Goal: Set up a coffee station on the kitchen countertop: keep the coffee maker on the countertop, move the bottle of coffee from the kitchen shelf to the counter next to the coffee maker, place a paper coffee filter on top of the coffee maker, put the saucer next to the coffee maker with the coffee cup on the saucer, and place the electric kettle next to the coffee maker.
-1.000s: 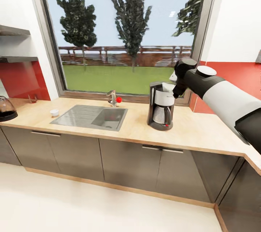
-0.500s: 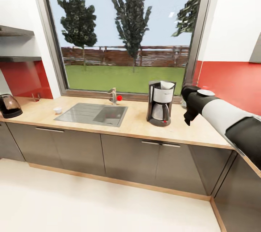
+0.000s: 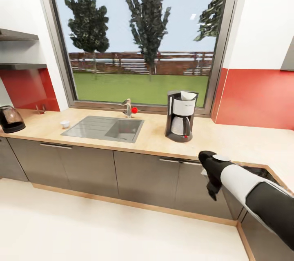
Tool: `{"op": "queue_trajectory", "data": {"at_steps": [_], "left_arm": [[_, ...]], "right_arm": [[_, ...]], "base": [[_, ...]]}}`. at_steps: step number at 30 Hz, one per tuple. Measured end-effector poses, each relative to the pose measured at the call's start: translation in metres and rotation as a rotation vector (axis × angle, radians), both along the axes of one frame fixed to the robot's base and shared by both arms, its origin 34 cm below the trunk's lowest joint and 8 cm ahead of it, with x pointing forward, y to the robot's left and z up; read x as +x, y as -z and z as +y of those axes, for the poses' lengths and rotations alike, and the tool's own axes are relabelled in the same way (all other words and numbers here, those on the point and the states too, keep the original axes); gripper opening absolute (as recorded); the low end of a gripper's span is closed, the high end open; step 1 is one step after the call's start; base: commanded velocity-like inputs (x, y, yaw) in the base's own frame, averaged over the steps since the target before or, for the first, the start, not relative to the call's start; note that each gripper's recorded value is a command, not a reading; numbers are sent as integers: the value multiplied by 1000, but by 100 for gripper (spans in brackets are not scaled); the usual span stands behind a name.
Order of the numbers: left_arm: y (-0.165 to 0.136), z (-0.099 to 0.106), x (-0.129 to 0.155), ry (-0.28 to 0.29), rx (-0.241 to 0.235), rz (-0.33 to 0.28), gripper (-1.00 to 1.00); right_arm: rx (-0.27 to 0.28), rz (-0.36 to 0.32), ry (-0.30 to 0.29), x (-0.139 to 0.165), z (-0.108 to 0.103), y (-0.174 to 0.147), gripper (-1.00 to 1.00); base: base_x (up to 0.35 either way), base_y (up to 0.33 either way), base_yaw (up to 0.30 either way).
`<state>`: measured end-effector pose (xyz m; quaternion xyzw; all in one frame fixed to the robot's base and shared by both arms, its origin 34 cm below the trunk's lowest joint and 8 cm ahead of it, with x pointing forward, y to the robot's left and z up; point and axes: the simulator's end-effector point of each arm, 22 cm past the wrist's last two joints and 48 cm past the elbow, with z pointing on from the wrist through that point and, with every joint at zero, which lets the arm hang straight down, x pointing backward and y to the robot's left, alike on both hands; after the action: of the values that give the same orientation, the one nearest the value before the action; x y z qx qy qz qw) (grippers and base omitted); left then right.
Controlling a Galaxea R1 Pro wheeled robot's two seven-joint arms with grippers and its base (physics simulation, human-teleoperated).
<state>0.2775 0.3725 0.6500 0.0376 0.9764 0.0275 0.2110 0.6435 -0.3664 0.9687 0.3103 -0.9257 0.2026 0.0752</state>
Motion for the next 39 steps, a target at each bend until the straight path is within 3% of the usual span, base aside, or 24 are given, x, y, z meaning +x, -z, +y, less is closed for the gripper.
{"op": "queue_trajectory", "data": {"at_steps": [4,7,8,10,13,15,18,22,24,27,30,33,39], "left_arm": [[0,0,1,0,0,-1,100],[0,0,1,0,-1,-3,100],[0,0,1,0,-1,-3,100],[0,-1,1,-1,-2,-4,100],[0,-2,1,-1,-3,-4,100],[0,-3,1,0,-4,-4,100],[1,-7,1,1,-9,-2,100],[1,-11,0,0,-14,-1,100],[2,-13,0,-1,-17,-1,100],[3,-19,0,0,-24,-1,100],[4,-27,0,1,-35,-1,100],[4,-31,0,-1,-38,0,100],[4,-30,1,-12,-36,-5,100]], "right_arm": [[80,112,-8,-51,32,60,100],[208,215,2,-105,71,112,100],[229,228,-2,-113,76,119,100],[321,250,-11,-134,97,142,100],[412,228,-21,-144,117,161,100],[495,167,-9,-148,134,180,100],[563,52,40,-148,146,203,100],[574,-131,155,-145,139,231,100],[562,-263,230,-141,126,245,100],[561,-377,324,-149,117,258,100],[566,-414,400,-170,114,272,100],[566,-412,441,-192,114,283,100],[575,-385,455,-220,120,295,100]], "base": [[0,0,0],[0,0,0],[0,0,0],[0,0,0],[0,0,0],[0,0,0],[0,0,0],[0,0,0],[0,0,0],[0,0,0],[0,0,0],[0,0,0],[0,0,0]]}}
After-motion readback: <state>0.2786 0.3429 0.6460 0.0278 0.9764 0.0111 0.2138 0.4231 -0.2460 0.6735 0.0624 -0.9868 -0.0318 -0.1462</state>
